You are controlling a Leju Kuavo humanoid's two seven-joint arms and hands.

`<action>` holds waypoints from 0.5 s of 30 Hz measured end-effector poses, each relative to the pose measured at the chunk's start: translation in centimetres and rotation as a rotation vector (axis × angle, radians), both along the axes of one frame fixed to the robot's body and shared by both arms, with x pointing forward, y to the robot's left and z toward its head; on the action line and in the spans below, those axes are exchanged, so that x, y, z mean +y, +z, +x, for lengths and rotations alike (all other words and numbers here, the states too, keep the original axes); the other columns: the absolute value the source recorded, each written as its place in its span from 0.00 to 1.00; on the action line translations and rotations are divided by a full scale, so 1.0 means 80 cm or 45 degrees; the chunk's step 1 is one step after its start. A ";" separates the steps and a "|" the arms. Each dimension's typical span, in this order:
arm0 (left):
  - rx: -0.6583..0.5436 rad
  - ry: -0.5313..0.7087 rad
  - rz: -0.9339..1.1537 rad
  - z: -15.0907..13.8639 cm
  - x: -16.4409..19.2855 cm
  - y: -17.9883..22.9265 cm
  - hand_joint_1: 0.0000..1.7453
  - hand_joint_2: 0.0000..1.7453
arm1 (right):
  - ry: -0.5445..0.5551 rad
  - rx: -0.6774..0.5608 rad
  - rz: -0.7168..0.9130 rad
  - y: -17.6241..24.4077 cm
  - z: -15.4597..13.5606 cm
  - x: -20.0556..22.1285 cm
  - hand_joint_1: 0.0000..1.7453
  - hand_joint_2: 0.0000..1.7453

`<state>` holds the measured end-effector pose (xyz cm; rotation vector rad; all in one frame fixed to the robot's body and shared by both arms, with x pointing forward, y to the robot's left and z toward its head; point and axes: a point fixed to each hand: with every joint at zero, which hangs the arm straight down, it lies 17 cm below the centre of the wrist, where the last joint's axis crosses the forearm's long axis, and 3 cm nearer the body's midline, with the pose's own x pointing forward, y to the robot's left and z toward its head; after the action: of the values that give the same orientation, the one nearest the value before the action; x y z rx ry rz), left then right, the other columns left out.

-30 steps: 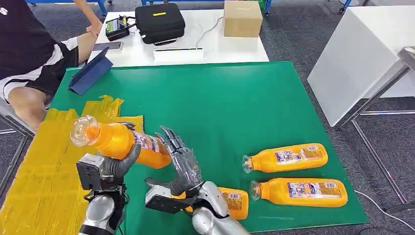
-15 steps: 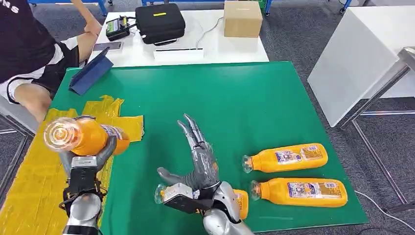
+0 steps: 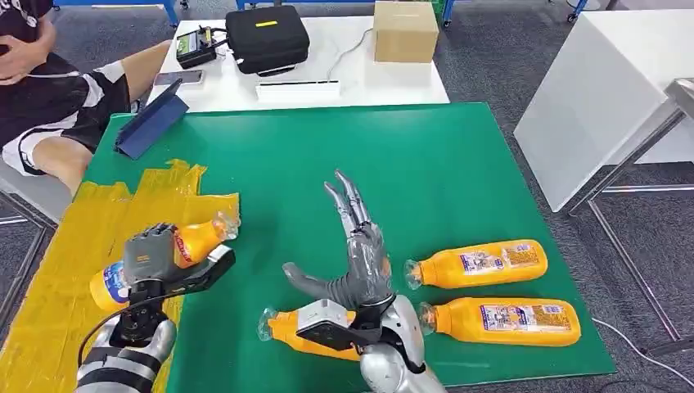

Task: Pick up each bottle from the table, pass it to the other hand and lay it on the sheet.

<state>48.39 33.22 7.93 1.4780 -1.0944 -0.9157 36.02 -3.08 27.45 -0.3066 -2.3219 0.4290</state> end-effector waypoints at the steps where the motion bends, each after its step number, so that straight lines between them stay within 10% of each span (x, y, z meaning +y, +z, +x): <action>1: 0.027 -0.007 0.017 0.002 -0.001 -0.008 1.00 1.00 | -0.004 -0.004 0.003 0.002 0.000 -0.002 0.00 1.00; 11: 0.159 -0.017 0.097 0.014 0.007 -0.045 1.00 1.00 | -0.025 -0.021 0.013 0.007 -0.002 -0.013 0.00 1.00; 12: 0.172 -0.018 0.101 0.015 0.008 -0.049 0.81 1.00 | -0.027 -0.021 0.013 0.007 -0.001 -0.014 0.00 1.00; 13: 0.180 -0.021 0.103 0.016 0.008 -0.051 0.04 1.00 | -0.028 -0.021 0.014 0.007 -0.001 -0.015 0.00 1.00; 15: 0.196 -0.015 0.107 0.017 0.011 -0.057 0.00 1.00 | -0.029 -0.022 0.013 0.006 -0.001 -0.016 0.00 1.00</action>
<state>49.76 34.11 3.40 1.4445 -0.9633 -1.0766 35.92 -4.37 27.95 -0.3327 -2.3342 0.4043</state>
